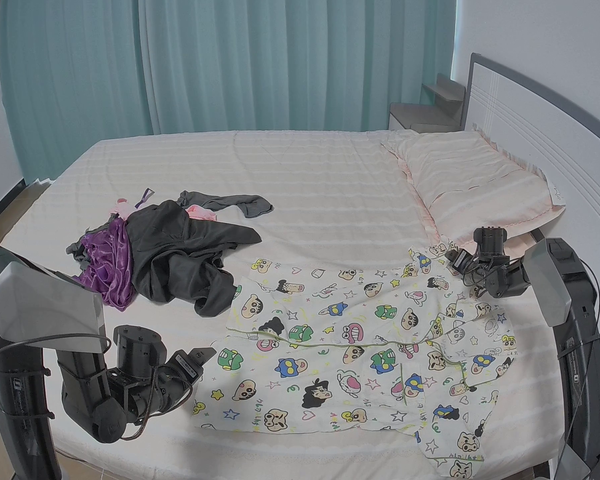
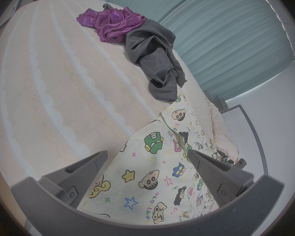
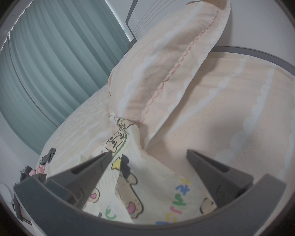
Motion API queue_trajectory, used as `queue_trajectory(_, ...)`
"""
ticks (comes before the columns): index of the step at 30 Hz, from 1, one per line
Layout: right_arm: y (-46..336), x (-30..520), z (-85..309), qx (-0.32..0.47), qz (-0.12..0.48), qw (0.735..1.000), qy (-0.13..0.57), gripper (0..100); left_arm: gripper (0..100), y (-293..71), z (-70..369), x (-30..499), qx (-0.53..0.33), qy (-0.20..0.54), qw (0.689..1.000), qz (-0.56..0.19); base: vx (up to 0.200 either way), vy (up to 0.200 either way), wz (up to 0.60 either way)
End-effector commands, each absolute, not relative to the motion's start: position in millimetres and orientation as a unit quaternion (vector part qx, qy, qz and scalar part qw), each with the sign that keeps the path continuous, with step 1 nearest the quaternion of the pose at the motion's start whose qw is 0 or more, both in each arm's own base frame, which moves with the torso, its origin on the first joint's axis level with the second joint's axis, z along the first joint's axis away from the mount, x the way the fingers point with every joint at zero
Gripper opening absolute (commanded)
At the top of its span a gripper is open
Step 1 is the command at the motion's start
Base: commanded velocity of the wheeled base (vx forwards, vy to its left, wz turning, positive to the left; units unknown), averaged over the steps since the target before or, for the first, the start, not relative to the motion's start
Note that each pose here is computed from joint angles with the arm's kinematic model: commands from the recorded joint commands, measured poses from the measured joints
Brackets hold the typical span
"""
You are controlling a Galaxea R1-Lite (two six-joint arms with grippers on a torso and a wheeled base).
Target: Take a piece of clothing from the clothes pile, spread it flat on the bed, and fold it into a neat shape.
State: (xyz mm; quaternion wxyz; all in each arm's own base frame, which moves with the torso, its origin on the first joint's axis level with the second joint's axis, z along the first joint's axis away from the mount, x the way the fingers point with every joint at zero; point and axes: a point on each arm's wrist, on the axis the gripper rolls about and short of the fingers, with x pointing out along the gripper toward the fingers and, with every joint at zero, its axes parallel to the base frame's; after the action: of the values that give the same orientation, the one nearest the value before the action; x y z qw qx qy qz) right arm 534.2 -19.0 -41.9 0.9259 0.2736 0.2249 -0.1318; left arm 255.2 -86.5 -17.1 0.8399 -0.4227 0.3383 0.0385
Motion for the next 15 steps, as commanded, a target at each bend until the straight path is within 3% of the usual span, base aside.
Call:
queue_trajectory(1,-20.8,525.5,-18.9,0.266,-0.132,0.929,0.219,100,100,-86.3,-16.4,255.0,-0.425,0.337,0.839,0.039,0.0,0.0,0.0)
queue_trajectory(9,-23.5,479.3,19.9,0.253,-0.12,0.944,0.175,100,100,-86.1,-15.0,254.3,-0.428,0.336,0.838,0.038,0.0,0.0,0.0)
queue_trajectory(15,-13.5,431.5,34.4,0.245,-0.115,0.943,0.194,100,100,-89.4,-11.6,249.7,-0.426,0.34,0.838,0.028,0.0,0.0,0.0)
